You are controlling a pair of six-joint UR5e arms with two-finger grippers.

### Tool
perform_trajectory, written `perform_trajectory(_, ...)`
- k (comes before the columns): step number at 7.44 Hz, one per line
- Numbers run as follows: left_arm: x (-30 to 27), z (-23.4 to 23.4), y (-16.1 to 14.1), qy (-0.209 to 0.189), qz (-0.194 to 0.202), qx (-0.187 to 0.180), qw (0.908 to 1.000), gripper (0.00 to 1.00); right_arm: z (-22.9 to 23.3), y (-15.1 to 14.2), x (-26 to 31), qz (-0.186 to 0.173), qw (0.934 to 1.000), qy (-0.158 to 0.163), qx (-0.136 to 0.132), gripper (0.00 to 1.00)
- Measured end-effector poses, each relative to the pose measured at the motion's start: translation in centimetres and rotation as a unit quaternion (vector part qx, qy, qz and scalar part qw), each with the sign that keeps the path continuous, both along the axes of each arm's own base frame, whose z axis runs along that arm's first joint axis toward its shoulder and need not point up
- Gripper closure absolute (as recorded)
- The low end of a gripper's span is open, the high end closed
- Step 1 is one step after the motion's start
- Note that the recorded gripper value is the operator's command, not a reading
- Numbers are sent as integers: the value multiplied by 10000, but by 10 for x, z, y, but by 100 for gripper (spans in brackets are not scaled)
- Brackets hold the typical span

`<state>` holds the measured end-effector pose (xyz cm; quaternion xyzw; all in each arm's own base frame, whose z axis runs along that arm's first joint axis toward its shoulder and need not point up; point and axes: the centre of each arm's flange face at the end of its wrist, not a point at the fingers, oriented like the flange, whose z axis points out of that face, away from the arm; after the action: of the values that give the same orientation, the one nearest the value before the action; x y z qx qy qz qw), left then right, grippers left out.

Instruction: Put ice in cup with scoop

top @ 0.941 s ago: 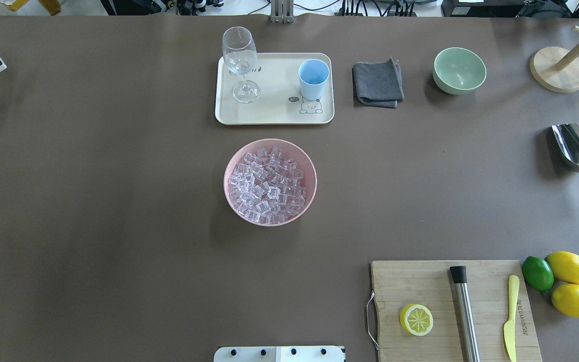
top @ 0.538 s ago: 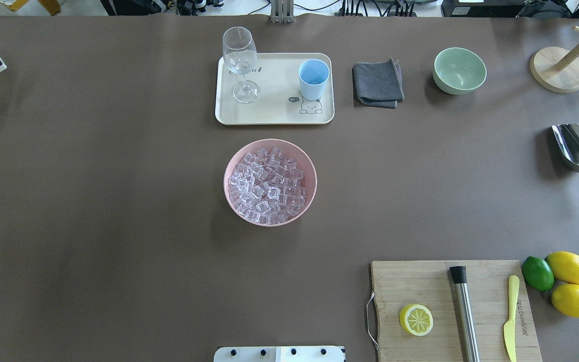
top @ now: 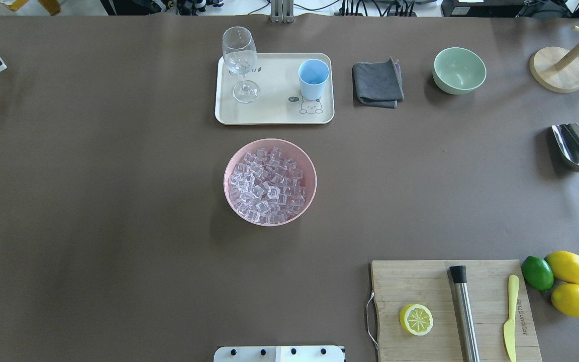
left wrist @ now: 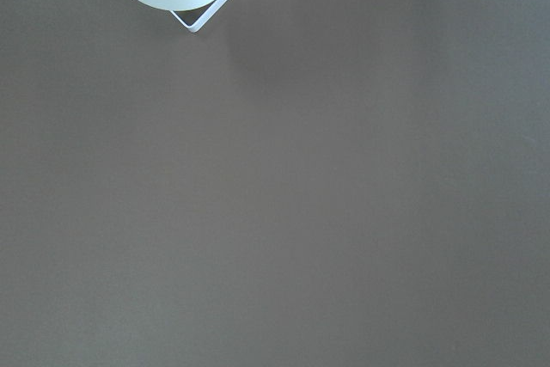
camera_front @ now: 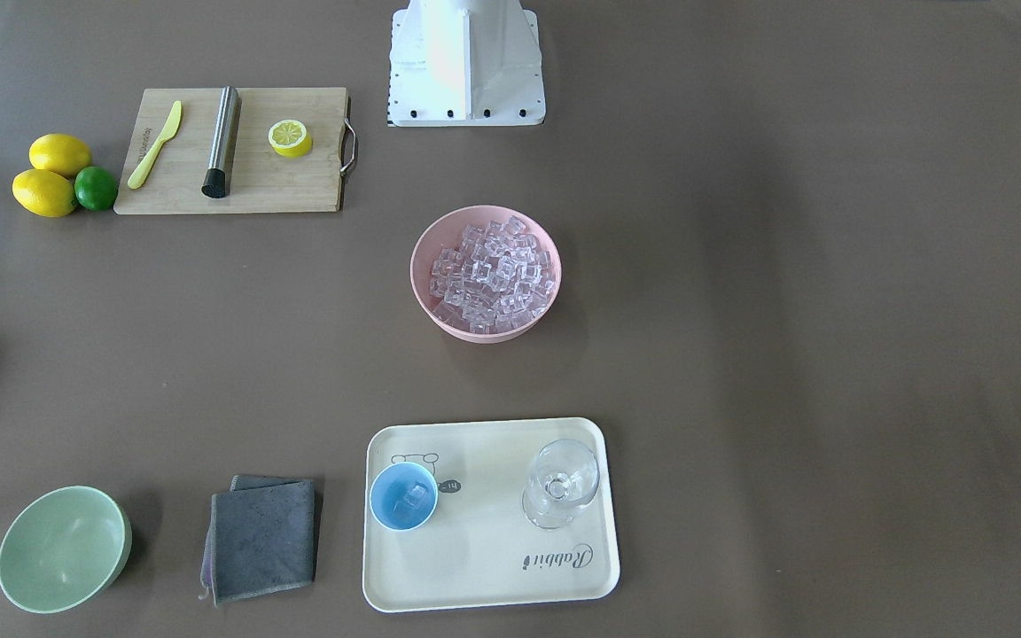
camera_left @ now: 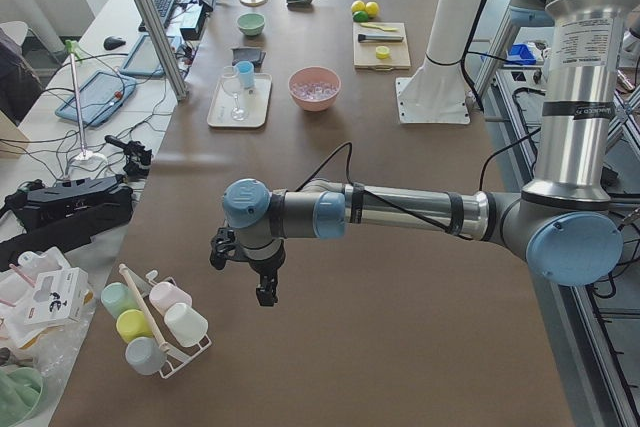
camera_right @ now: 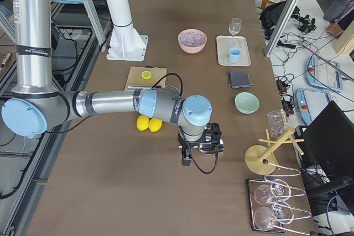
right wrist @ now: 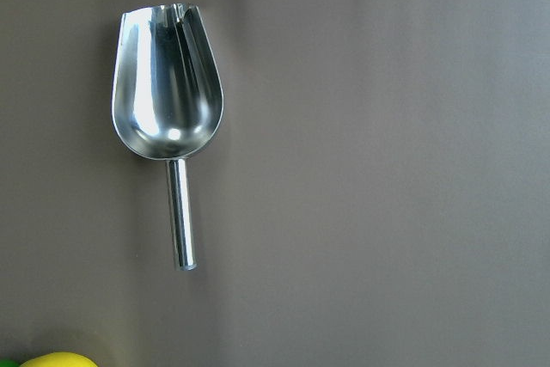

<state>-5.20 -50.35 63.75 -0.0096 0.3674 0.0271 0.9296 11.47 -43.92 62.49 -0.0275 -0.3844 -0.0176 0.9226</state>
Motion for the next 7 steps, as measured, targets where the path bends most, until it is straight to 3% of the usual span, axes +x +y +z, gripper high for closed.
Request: perform_trajectory(7,18,-7,-8,6,166,65,9998,2,-6,1,5,19,9998,167,64,0)
